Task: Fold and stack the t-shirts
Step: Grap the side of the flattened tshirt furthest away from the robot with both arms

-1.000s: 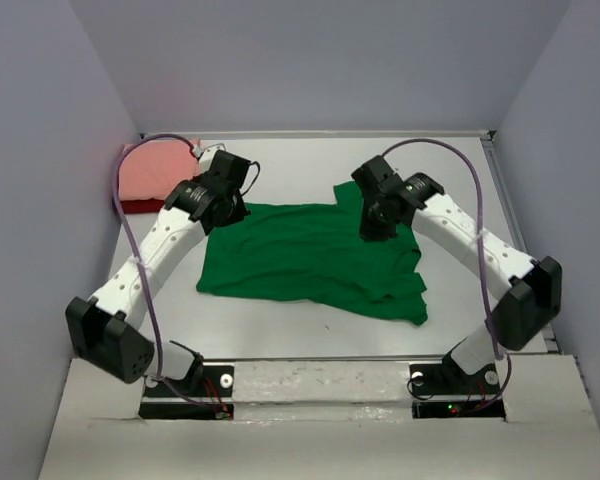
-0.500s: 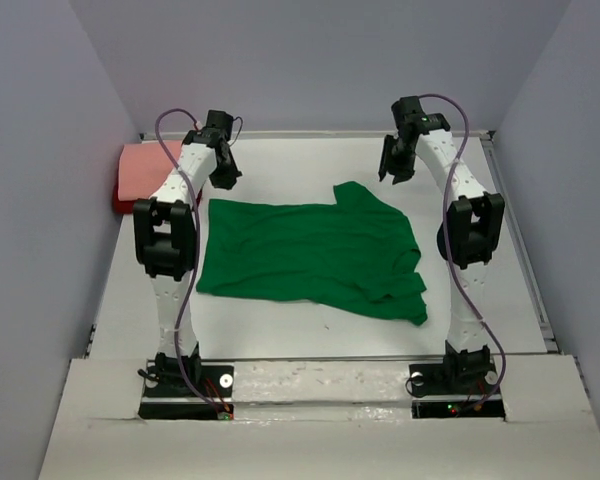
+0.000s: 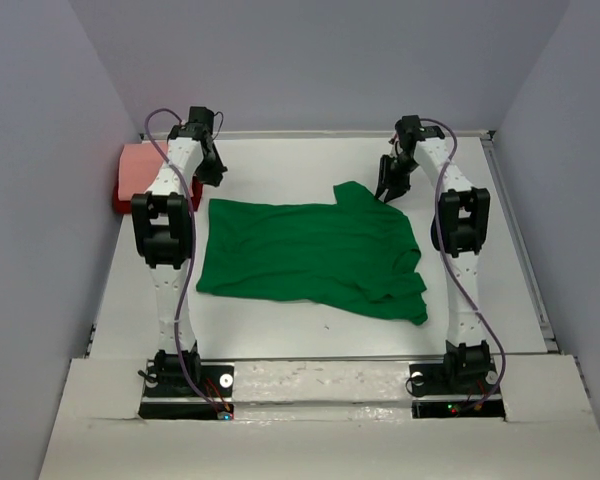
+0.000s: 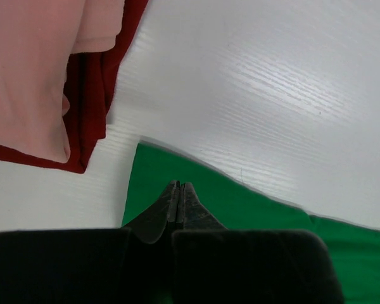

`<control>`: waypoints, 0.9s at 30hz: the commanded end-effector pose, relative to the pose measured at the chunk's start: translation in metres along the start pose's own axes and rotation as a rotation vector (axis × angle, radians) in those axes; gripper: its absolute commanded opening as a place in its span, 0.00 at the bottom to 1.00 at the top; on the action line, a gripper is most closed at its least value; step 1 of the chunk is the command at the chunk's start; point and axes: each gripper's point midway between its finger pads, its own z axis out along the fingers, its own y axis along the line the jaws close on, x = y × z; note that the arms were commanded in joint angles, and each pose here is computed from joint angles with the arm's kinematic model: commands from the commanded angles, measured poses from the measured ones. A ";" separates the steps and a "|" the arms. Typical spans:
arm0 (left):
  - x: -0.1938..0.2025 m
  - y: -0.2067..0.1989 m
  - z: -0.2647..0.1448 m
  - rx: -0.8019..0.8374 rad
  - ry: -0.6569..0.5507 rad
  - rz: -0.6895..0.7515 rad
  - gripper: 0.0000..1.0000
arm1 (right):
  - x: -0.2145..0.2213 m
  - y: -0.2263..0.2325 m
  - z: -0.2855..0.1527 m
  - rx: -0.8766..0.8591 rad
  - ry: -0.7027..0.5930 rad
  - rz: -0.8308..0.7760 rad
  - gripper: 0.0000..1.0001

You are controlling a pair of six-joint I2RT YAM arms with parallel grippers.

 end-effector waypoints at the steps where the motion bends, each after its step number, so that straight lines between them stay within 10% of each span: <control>1: 0.007 -0.001 -0.004 0.060 0.042 0.013 0.05 | -0.013 0.018 -0.013 -0.116 -0.026 -0.014 0.41; 27: 0.015 0.018 0.007 0.043 0.068 -0.042 0.15 | -0.028 0.016 0.008 -0.359 -0.028 -0.024 0.46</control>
